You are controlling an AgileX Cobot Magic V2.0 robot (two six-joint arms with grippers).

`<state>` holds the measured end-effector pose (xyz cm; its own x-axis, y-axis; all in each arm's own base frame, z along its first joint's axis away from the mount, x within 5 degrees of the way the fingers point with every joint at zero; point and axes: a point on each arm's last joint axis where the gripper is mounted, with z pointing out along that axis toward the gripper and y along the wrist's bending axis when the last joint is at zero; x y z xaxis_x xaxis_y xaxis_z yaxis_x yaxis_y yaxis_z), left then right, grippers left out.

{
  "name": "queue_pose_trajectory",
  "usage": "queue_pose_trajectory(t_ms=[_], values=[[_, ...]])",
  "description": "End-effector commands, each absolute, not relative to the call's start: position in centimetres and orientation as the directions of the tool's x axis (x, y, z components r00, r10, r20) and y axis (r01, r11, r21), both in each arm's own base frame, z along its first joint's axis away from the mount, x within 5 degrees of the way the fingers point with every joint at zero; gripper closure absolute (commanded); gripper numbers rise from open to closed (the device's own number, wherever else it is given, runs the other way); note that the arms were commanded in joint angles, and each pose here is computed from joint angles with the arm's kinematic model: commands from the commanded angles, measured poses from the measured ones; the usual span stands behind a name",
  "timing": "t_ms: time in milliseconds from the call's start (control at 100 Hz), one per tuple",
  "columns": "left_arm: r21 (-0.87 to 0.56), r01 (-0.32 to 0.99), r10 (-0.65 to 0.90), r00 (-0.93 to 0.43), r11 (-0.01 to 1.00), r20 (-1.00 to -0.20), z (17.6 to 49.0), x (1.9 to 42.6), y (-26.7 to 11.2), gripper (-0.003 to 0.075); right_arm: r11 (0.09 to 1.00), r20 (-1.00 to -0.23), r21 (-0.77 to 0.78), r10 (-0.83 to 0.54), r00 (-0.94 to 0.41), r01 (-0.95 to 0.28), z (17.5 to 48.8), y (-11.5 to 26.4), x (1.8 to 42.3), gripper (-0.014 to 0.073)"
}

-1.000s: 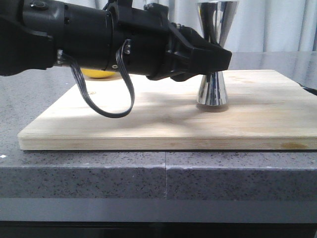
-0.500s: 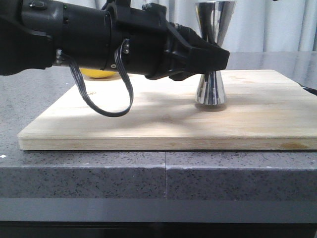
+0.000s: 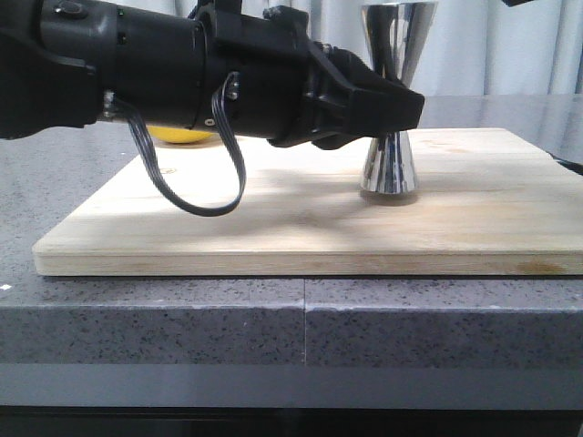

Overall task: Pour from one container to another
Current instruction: 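Tilt the beaker with the right gripper, pouring liquid into the jigger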

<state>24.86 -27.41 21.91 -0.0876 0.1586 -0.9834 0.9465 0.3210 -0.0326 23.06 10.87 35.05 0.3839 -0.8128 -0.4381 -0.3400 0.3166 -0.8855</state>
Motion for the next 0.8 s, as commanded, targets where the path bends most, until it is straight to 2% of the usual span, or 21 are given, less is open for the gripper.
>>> queue_pose_trajectory(t_ms=[0, 790], values=[[-0.025, 0.953, 0.023, -0.033, 0.301, -0.999, 25.42, 24.61, -27.38, 0.0741, 0.331, -0.430, -0.900, -0.785, 0.446, -0.284, 37.17, 10.96, 22.38, 0.0344], [-0.025, 0.953, 0.023, -0.033, 0.303, -0.999, 25.42, 24.67, -27.33, 0.0741, 0.273, -0.370, -0.925, -0.806, 0.462, -0.264, 37.07, 10.97, 22.37, 0.0344]])
